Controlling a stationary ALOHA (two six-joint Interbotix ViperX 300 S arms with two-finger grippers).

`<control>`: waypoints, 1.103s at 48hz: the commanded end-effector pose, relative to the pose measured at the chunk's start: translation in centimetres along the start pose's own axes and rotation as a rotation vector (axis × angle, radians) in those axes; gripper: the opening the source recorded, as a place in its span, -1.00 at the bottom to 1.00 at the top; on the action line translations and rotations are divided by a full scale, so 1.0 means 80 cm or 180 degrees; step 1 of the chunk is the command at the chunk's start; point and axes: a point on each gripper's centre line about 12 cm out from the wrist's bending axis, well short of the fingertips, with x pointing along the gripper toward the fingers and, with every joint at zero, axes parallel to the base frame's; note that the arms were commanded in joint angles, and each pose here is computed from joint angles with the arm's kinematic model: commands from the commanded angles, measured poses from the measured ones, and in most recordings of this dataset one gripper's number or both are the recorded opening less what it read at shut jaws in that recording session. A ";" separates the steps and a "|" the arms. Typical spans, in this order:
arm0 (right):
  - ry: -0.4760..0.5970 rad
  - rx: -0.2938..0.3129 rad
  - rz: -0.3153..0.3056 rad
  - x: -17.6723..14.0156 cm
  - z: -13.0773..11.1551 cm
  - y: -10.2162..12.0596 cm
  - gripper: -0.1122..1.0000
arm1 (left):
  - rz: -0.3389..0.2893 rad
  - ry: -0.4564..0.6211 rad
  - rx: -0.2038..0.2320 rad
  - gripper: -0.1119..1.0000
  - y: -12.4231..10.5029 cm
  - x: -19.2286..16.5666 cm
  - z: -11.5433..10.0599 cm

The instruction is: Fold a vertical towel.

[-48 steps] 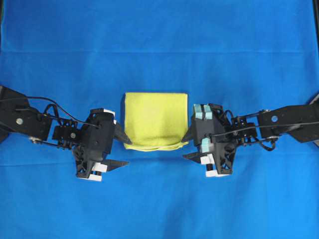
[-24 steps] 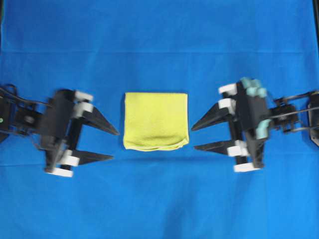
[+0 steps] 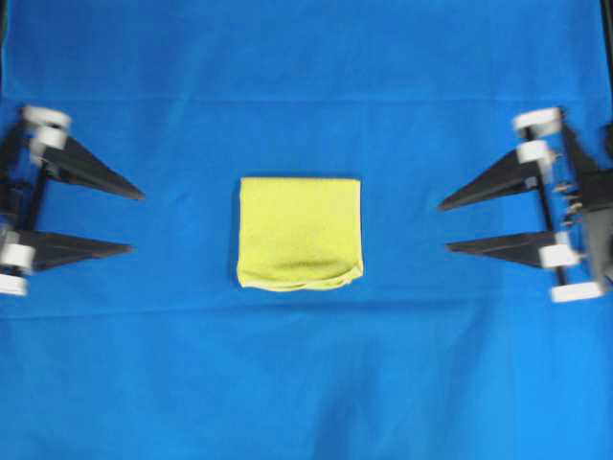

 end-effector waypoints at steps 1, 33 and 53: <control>-0.0146 -0.0019 -0.0035 -0.021 0.004 -0.003 0.16 | 0.0027 -0.0103 0.0028 0.32 0.002 -0.018 0.001; -0.0393 0.0327 -0.0312 -0.078 -0.121 -0.022 0.16 | 0.0218 -0.0339 -0.0145 0.31 0.014 -0.078 -0.101; -0.0349 0.0329 -0.0315 -0.077 -0.124 -0.023 0.16 | 0.0217 -0.0335 -0.0150 0.31 0.014 -0.078 -0.101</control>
